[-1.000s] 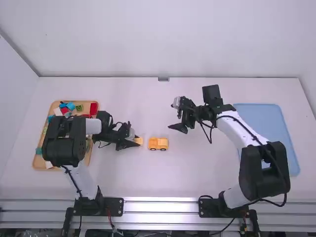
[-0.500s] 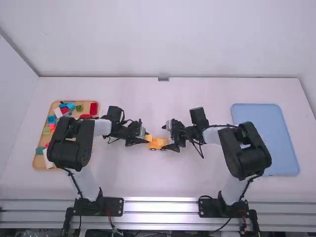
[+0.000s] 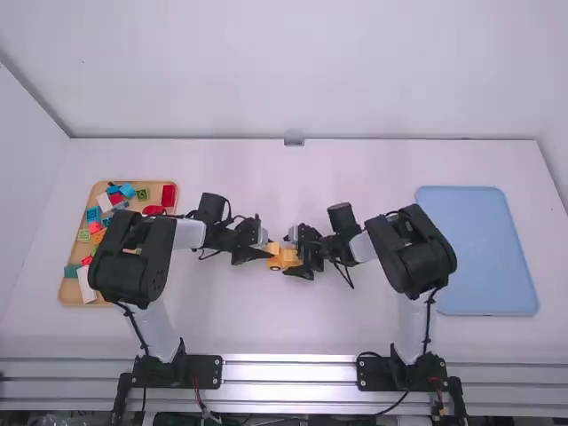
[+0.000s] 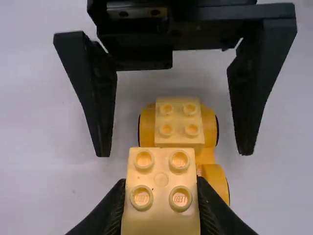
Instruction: Assemble lego blocks to make yellow taxi
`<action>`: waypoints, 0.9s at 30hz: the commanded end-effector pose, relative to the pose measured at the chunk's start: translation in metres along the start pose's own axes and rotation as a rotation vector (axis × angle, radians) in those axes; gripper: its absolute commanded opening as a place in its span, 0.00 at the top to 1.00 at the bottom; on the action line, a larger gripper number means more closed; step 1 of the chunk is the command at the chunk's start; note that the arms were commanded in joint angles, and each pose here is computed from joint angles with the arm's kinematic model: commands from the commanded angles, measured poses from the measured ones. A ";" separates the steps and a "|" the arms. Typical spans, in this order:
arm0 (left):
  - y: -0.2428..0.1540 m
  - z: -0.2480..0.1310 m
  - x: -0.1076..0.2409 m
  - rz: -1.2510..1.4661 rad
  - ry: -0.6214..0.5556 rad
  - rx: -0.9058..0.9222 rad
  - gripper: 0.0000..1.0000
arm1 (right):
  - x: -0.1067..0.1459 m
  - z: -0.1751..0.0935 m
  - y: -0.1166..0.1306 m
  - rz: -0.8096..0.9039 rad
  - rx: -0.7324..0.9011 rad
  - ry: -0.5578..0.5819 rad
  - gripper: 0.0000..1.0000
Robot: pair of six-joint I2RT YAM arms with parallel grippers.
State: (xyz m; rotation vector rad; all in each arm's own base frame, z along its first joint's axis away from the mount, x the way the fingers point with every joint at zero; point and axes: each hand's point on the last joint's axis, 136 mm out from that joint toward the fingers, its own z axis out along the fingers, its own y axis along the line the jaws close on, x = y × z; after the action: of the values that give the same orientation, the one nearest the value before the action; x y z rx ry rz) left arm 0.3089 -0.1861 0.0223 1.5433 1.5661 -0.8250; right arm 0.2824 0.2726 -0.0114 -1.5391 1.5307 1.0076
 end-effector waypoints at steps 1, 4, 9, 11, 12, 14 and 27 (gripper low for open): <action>-0.004 0.000 -0.004 -0.026 -0.016 0.009 0.80 | 0.003 0.000 0.007 0.042 -0.025 -0.030 0.02; -0.008 0.004 -0.005 -0.022 -0.011 0.020 0.79 | 0.005 -0.001 0.011 0.038 -0.009 -0.034 0.02; -0.011 0.007 -0.007 -0.014 -0.008 0.032 0.77 | 0.010 -0.005 0.003 0.058 0.104 -0.031 0.02; -0.010 0.007 -0.004 -0.014 0.006 0.026 0.77 | 0.008 -0.008 0.008 0.029 0.123 -0.054 0.02; -0.010 0.008 -0.003 -0.016 0.012 0.027 0.77 | 0.008 -0.009 0.010 0.016 0.128 -0.059 0.02; -0.012 0.009 -0.004 -0.018 0.013 0.034 0.77 | 0.008 -0.009 0.010 0.018 0.126 -0.059 0.02; -0.012 0.010 0.002 -0.026 0.036 0.030 0.78 | 0.012 0.011 0.006 -0.041 0.038 0.041 0.07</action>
State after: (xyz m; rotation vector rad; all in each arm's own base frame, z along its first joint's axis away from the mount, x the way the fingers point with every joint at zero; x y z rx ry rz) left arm 0.3044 -0.1913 0.0145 1.5710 1.6135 -0.8156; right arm 0.2744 0.2769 -0.0231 -1.5480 1.5436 0.9461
